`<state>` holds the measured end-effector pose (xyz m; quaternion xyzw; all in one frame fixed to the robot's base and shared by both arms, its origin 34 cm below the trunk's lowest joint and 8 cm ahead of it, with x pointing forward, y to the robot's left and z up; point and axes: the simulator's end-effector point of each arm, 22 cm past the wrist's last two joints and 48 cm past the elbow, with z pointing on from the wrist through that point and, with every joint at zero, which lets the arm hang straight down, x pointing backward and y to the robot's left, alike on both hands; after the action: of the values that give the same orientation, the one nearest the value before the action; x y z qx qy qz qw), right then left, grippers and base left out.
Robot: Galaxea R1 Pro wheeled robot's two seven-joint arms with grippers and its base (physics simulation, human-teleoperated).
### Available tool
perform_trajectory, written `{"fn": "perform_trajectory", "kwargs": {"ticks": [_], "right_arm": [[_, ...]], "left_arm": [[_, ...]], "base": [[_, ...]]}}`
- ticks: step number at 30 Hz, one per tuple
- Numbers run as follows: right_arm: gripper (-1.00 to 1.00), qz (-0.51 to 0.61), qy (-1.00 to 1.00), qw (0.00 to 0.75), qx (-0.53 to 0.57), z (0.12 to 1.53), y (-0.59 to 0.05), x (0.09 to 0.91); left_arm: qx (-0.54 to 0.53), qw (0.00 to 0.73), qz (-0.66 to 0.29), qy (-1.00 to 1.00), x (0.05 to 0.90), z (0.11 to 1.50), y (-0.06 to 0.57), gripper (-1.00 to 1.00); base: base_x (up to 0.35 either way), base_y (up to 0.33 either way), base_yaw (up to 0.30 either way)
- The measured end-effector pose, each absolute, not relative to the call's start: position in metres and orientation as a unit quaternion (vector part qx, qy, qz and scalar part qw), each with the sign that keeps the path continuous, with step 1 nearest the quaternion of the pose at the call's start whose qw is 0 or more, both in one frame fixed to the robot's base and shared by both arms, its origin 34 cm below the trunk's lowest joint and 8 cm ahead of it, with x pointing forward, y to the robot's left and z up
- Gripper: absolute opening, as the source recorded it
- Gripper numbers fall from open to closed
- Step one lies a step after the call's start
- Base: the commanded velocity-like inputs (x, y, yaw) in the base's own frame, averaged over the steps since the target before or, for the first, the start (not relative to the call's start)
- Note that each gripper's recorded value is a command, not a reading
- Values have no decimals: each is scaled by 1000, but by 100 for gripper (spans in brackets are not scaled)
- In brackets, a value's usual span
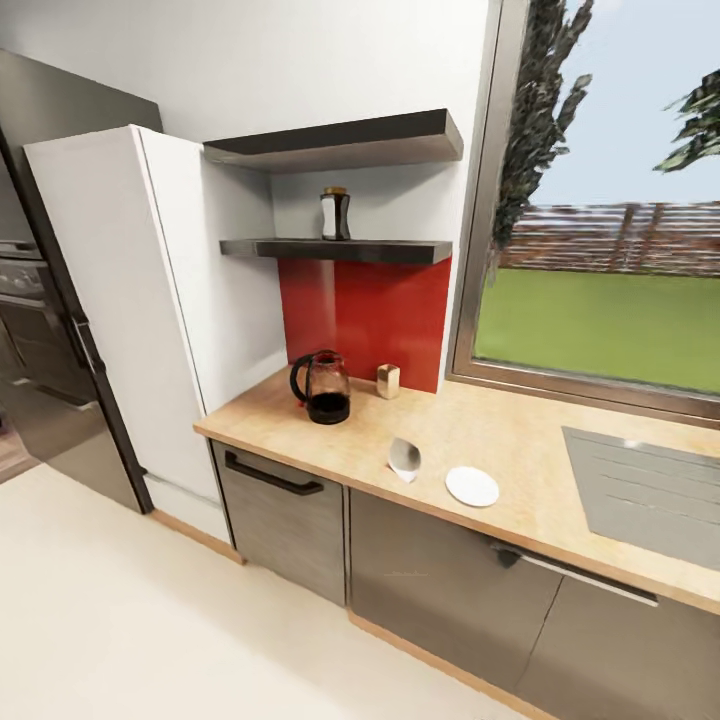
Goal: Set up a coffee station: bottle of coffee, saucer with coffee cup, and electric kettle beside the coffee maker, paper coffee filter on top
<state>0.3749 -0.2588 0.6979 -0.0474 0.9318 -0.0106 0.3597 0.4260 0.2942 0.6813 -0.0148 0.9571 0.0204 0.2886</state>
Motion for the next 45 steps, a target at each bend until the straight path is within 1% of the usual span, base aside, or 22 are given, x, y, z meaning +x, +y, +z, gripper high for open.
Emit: {"fn": "perform_trajectory", "kwargs": {"ticks": [3, 10, 13, 18, 28, 30, 34, 39, 45], "right_arm": [[100, -2, 921, 387, -45, 713, -243, 397], [100, 38, 840, 541, -14, 838, -173, 521], [100, 14, 811, 584, -6, 888, -174, 567], [100, -35, 810, 586, 10, 942, -184, 624], [100, -56, 772, 633, 19, 1079, -194, 700], [100, -56, 757, 651, 22, 1114, -196, 703], [100, -54, 754, 655, 13, 1120, -187, 703], [100, -62, 765, 641, 13, 1105, -191, 703], [100, -56, 759, 648, 4, 1114, -185, 703]], "left_arm": [[-11, 288, 27, 957, 426, 682, 304, 100], [-9, 282, 39, 959, 420, 681, 322, 100], [-8, 286, 40, 957, 424, 683, 324, 100], [-7, 291, 40, 956, 430, 685, 324, 100], [5, 288, 42, 957, 427, 684, 324, 100], [5, 284, 44, 958, 422, 682, 327, 100], [5, 281, 45, 959, 420, 682, 330, 100], [8, 272, 52, 961, 407, 677, 339, 100], [9, 272, 57, 961, 405, 678, 345, 100]], "base": [[0, 9, -4], [0, 1, 0], [0, 0, 0], [0, 0, 0], [1, 0, 0], [218, 53, 0], [303, 90, 0], [0, 0, 0], [62, 0, 0]]}}
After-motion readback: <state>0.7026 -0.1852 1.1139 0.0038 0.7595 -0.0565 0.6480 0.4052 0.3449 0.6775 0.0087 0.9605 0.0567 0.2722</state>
